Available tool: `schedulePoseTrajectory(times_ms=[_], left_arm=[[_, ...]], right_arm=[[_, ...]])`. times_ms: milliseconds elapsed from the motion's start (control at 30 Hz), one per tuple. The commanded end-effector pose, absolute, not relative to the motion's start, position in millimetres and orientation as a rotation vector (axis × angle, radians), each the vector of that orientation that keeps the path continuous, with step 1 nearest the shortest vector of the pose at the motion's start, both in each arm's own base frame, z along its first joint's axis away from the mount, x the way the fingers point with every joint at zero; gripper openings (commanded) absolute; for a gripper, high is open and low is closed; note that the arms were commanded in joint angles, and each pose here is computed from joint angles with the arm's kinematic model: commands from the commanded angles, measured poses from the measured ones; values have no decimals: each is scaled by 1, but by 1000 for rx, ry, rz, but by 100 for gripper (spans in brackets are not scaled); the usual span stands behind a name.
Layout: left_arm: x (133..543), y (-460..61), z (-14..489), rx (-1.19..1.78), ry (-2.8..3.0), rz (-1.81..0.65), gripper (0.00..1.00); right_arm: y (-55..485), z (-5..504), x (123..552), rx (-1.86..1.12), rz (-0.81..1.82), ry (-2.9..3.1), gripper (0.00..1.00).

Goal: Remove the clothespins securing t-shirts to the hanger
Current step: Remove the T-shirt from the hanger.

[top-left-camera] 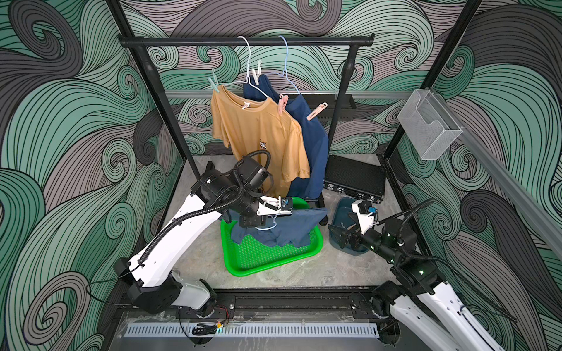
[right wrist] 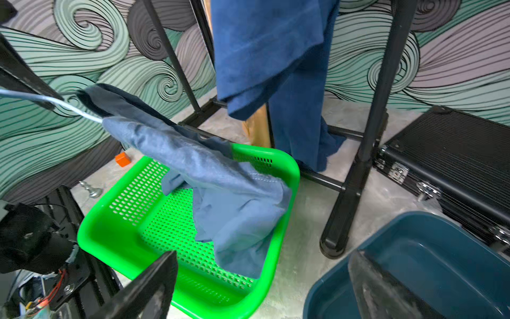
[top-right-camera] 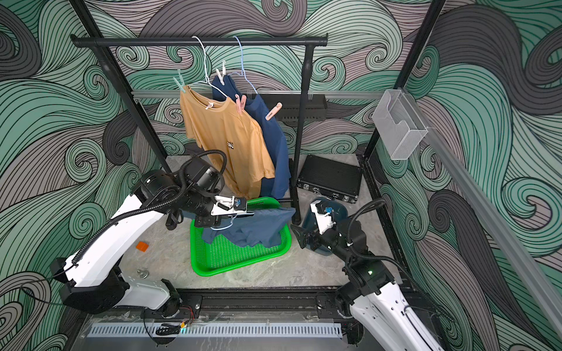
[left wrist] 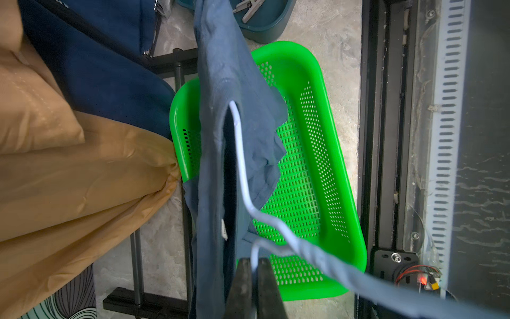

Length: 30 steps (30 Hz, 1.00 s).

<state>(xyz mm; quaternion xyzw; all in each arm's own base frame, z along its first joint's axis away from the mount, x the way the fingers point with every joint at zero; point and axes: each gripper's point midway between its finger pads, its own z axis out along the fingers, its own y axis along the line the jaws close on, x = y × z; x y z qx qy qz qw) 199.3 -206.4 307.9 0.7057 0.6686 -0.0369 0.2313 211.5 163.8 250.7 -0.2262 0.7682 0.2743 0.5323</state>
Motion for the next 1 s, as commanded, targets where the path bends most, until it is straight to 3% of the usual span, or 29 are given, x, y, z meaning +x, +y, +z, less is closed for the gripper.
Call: schedulePoseTrajectory(times_ms=[0,200,633,833,967], left_arm=[[188,-203,313,1989,1814,-148,0],[189,-201,325,1966,1778,-122,0],[194,-207,352,1915,1682,-113,0],[195,-206,361,1896,1652,-96,0],[197,-203,364,1889,1642,-69,0]], right_arm=[[181,271,211,-565,767,1717,94],[181,255,222,-548,731,1734,84],[196,238,246,-576,724,1741,72],[197,237,255,-560,707,1727,53],[198,243,258,-548,709,1713,35]])
